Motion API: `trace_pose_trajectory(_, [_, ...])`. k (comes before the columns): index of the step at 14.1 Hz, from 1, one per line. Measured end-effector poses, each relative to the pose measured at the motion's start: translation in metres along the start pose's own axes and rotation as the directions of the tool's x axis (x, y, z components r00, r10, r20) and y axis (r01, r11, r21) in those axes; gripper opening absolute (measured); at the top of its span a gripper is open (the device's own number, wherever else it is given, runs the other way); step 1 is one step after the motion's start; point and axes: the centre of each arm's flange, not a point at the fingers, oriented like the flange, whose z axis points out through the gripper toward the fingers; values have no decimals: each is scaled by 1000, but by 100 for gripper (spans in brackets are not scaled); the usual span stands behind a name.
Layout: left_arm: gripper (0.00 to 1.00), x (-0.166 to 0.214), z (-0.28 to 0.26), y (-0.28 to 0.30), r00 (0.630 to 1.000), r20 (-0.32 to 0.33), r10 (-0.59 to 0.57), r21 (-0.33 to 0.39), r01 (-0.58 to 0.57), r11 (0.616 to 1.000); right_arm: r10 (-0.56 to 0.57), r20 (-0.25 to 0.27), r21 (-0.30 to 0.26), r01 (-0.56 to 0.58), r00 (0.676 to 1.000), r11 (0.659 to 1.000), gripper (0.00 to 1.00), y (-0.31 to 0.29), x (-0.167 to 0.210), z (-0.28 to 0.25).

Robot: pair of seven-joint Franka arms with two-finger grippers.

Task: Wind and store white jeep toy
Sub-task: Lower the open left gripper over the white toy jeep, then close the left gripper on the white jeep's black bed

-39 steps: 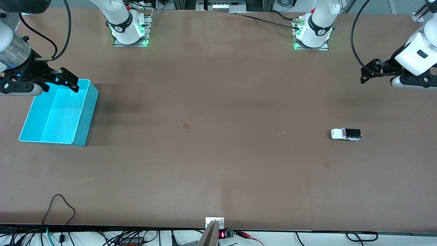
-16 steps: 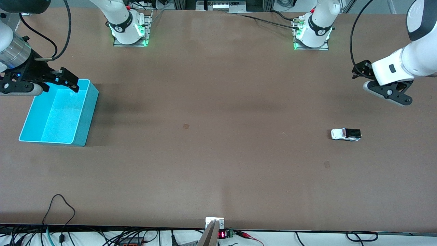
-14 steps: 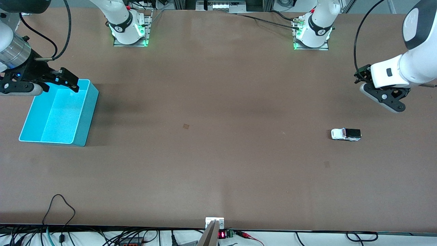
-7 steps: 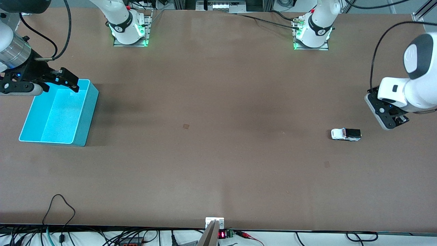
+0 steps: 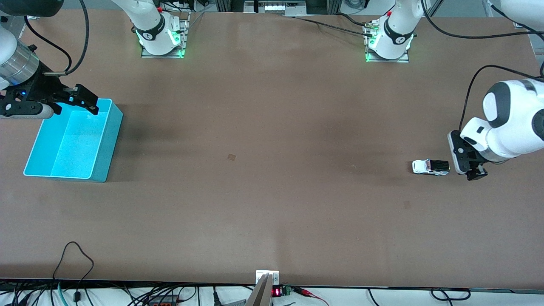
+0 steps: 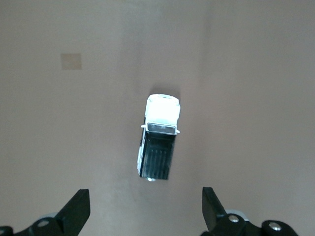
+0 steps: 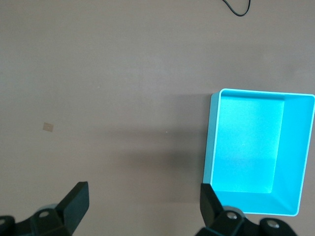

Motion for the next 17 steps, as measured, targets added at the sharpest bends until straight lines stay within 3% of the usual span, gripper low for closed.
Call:
trace_pose_trajectory(5, [100, -7, 56, 8, 994, -8, 106, 76, -105, 992, -1, 0, 0, 1, 1000, 1000, 100, 0, 0, 0])
trace_pose_trajectory(13, [100, -5, 110, 23, 994, -25, 110, 59, -108, 992, -2, 0, 0, 2, 1000, 1000, 100, -1, 0, 0])
trace_pose_trajectory(16, [96, -6, 115, 25, 994, -25, 107, 70, -105, 992, -2, 0, 0, 2, 1000, 1000, 100, -1, 0, 0])
trace_pose_trajectory(17, [87, -6, 117, 25, 994, -26, 108, 72, -106, 992, -2, 0, 0, 2, 1000, 1000, 100, -1, 0, 0])
